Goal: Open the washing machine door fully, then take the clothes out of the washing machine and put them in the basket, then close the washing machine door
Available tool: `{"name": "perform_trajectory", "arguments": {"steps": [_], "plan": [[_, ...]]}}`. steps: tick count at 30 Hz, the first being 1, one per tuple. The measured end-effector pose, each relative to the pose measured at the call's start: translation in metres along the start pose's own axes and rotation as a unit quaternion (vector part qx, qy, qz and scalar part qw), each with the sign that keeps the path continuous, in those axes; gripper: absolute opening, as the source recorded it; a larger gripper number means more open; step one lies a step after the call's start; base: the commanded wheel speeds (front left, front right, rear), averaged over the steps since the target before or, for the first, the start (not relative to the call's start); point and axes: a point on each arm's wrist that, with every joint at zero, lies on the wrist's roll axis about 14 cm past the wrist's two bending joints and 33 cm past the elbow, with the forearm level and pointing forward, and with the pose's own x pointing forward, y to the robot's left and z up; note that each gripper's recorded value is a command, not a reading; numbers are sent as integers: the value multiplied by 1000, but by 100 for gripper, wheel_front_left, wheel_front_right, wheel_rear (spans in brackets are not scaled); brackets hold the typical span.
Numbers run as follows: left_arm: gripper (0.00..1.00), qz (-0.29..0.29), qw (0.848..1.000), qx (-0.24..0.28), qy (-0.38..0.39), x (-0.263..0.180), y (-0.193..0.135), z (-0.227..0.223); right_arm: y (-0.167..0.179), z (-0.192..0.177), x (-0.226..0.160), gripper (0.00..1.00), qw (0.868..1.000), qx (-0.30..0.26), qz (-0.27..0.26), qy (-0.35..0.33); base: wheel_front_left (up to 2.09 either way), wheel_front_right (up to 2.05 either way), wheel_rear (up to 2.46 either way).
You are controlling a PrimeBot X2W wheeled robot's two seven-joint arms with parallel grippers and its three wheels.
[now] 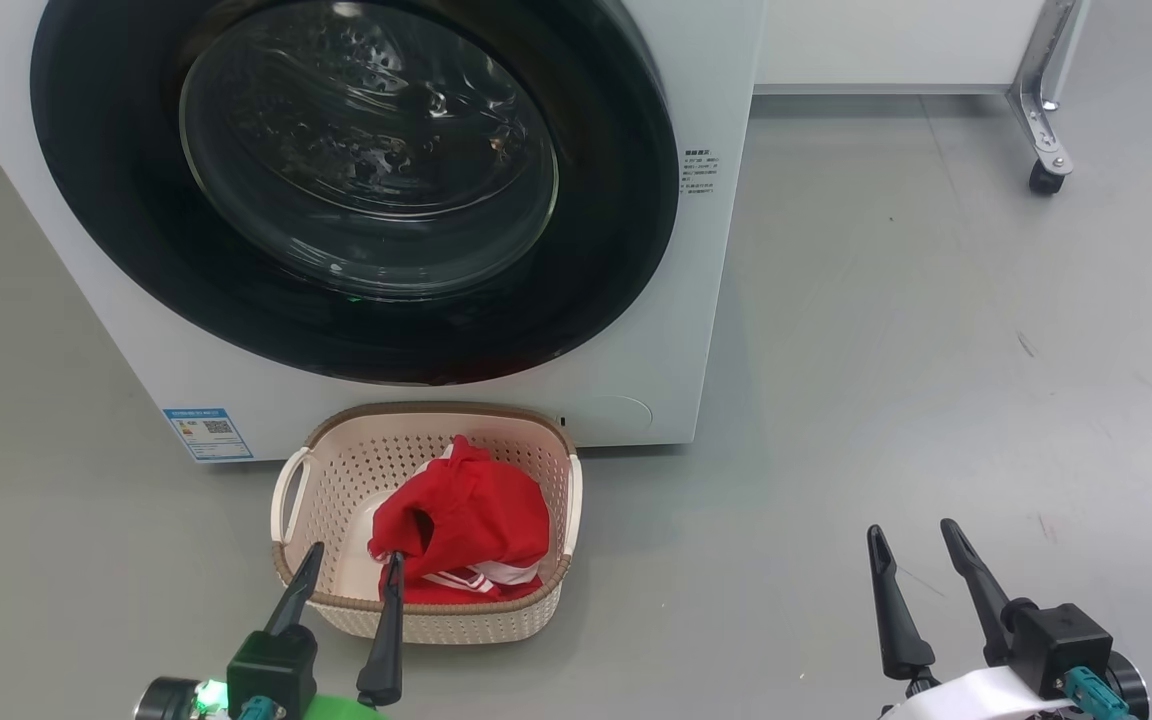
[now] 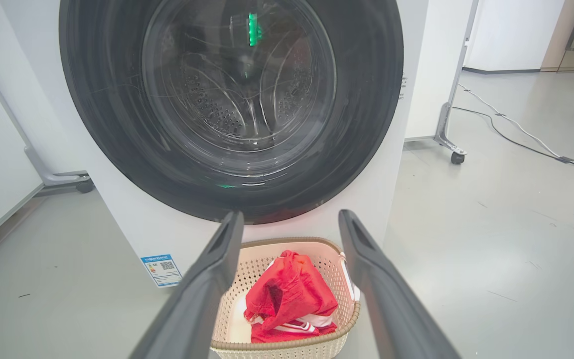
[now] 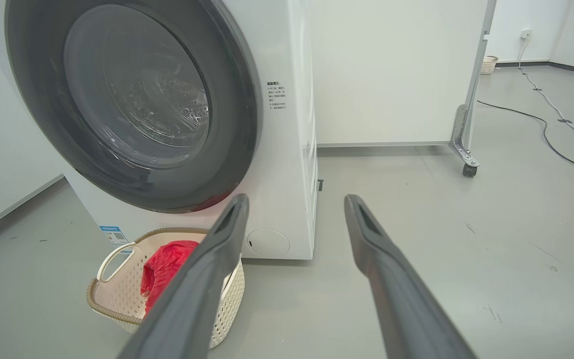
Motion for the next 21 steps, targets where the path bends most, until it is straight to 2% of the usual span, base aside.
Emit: {"name": "perform_trajectory", "arguments": {"steps": [21], "plan": [[100, -1, 1000, -2, 0, 0, -1, 1, 1, 0, -3, 100, 1000, 0, -3, 0, 0, 0, 0]]}}
